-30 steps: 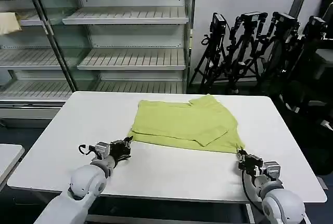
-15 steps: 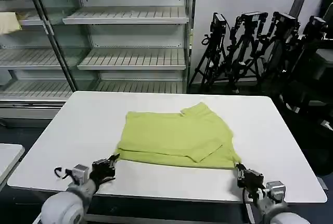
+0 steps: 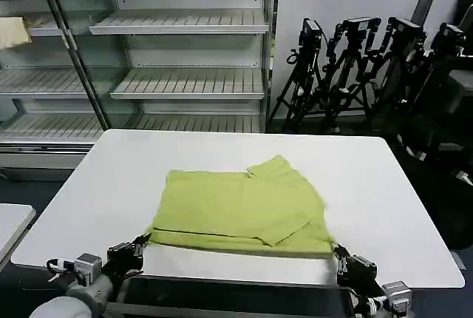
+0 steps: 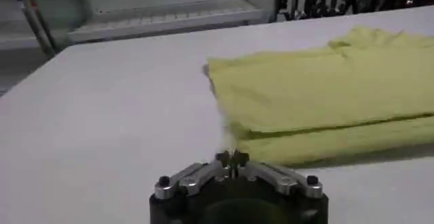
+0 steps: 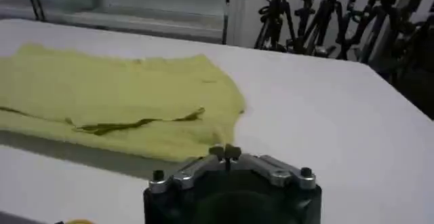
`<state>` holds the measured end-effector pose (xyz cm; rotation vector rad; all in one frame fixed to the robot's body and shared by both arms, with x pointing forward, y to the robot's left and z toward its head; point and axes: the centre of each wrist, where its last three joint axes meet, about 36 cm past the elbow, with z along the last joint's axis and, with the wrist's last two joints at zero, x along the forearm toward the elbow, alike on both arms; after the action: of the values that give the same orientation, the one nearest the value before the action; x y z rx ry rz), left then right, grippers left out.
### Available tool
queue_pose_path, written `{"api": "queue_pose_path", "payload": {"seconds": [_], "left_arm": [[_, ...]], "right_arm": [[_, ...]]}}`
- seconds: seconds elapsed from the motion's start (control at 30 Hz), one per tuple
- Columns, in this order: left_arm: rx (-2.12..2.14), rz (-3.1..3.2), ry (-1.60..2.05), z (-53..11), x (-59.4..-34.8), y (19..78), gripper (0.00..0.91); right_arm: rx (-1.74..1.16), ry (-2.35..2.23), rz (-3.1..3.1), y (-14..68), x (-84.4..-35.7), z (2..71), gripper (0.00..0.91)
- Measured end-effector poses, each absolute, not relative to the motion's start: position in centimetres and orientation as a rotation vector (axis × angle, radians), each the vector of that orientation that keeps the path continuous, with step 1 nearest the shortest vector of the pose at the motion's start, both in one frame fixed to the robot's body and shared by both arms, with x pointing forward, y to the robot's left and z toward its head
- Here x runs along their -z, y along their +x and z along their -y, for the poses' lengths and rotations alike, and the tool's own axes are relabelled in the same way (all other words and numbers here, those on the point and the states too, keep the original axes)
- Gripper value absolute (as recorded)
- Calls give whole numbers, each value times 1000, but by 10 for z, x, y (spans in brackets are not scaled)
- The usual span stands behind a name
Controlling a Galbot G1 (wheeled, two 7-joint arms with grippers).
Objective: Fold and organize the clothes.
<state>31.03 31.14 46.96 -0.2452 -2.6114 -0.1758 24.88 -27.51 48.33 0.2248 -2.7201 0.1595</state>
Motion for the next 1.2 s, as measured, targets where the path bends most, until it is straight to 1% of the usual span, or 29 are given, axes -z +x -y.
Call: {"api": "queue_pose_path", "payload": {"seconds": [0.23, 0.4, 0.77, 1.2], "left_arm": [[210, 2672, -278, -304, -494, 307, 907], [222, 2726, -326, -300, -503, 322, 907], [204, 2781, -349, -300, -494, 403, 907], [174, 2729, -335, -303, -479, 494, 907]], "right_arm": [[-168, 221, 2779, 252, -498, 275, 907], [-157, 185, 2840, 285, -502, 277, 907], [-57, 127, 2913, 407, -497, 265, 907], [-45, 145, 2862, 533, -490, 231, 907]]}}
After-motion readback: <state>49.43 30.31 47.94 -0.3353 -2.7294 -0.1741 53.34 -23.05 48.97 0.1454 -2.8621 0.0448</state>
